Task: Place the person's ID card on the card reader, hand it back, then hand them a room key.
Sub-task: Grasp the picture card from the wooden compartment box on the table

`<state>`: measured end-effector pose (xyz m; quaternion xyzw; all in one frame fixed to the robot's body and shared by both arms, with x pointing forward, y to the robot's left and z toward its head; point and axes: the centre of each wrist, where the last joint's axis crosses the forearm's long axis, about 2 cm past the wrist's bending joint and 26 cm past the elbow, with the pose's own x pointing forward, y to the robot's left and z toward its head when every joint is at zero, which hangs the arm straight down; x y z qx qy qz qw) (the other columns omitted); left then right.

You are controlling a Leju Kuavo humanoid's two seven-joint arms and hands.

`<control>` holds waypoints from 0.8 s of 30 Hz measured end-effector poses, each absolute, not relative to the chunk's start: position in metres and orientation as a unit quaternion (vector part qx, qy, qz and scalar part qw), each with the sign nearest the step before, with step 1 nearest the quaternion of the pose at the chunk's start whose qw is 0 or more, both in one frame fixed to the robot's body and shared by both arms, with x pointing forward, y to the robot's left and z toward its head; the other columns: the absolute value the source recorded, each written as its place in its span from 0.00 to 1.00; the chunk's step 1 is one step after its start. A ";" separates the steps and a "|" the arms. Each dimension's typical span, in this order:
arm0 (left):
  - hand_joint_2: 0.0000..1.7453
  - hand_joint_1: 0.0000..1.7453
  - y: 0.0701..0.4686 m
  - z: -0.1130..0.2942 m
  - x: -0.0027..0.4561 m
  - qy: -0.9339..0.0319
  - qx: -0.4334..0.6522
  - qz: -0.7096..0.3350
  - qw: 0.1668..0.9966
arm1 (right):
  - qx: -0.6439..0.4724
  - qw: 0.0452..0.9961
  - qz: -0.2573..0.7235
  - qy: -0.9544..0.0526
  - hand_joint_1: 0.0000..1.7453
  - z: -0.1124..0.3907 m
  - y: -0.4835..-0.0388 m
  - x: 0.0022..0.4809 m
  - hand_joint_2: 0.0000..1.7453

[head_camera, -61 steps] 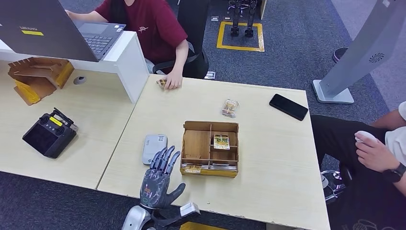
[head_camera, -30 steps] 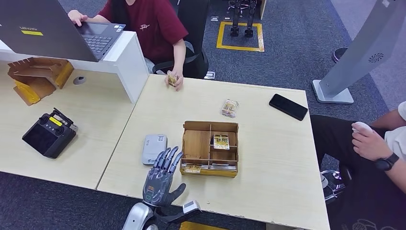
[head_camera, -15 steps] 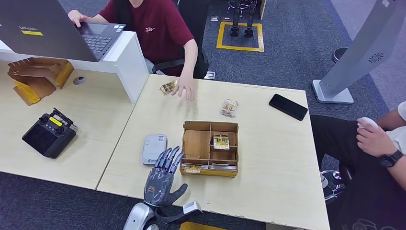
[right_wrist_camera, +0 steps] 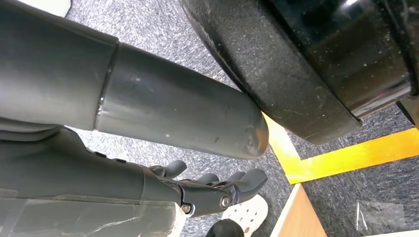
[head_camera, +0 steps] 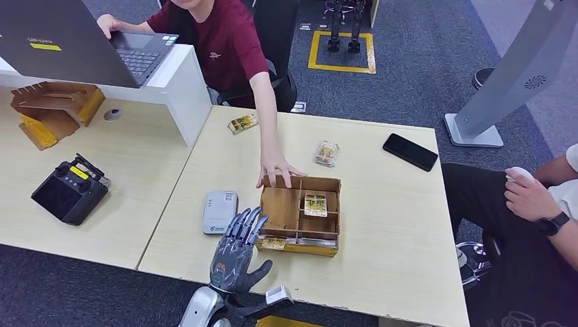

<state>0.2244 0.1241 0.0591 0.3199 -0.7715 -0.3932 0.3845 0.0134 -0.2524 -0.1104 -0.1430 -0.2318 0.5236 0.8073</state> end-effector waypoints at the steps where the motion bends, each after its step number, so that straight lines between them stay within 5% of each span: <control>1: 1.00 0.00 0.123 0.059 0.224 -0.772 0.319 -0.393 0.384 | -0.143 0.807 0.524 -0.232 0.00 -0.110 -0.252 0.014 0.00; 24: 1.00 0.00 0.118 0.058 0.223 -0.775 0.308 -0.400 0.379 | -0.142 0.806 0.526 -0.232 0.00 -0.110 -0.252 0.014 0.00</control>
